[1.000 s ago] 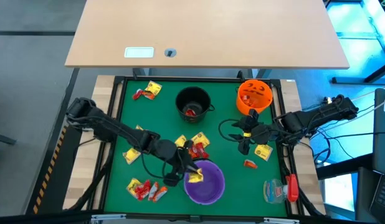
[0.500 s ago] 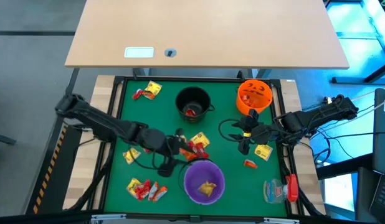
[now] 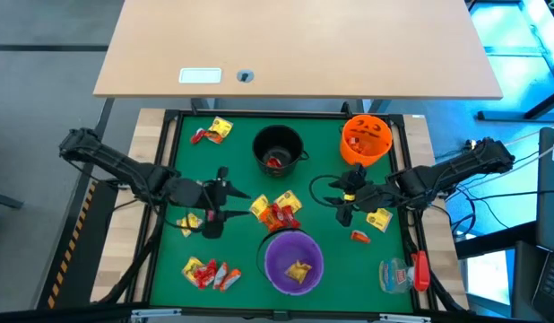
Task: Sort candy
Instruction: Put the yellow candy into the purple bucket
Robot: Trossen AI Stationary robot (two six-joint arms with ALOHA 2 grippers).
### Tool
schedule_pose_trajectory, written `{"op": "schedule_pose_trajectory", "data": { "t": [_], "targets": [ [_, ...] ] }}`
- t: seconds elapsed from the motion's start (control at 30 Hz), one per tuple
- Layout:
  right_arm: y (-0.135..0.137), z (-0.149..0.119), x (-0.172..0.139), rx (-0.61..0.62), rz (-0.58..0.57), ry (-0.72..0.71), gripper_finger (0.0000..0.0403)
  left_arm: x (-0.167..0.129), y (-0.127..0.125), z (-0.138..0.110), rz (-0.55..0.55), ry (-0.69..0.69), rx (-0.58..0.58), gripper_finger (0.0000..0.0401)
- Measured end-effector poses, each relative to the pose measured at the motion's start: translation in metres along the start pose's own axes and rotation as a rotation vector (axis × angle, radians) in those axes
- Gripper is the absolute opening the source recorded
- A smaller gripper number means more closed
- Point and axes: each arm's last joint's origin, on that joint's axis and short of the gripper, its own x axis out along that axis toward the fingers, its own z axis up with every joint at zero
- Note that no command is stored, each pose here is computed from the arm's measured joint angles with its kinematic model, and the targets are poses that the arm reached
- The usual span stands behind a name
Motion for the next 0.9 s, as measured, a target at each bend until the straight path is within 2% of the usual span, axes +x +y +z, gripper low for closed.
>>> {"op": "schedule_pose_trajectory", "data": {
  "t": [0.23,0.37,0.5,0.67,0.9],
  "targets": [
    [0.001,-0.003,0.003,0.105,0.028,0.003,0.0216,-0.01,0.008,-0.002,0.01,-0.201,0.056,0.0188],
    [0.002,0.001,0.003,0.123,0.023,-0.047,0.0216,-0.008,0.019,-0.007,0.053,-0.195,0.064,0.0188],
    [0.004,0.002,0.005,0.122,0.016,-0.07,0.0216,-0.001,0.029,-0.018,0.032,-0.159,0.046,0.0188],
    [0.013,-0.004,-0.002,0.083,0.006,-0.1,0.0216,0.003,0.036,-0.025,-0.011,-0.155,-0.005,0.0188],
    [0.029,-0.02,-0.014,0.02,-0.025,-0.175,0.0216,0.003,0.041,-0.021,0.011,-0.208,0.004,0.0188]
  ]
}}
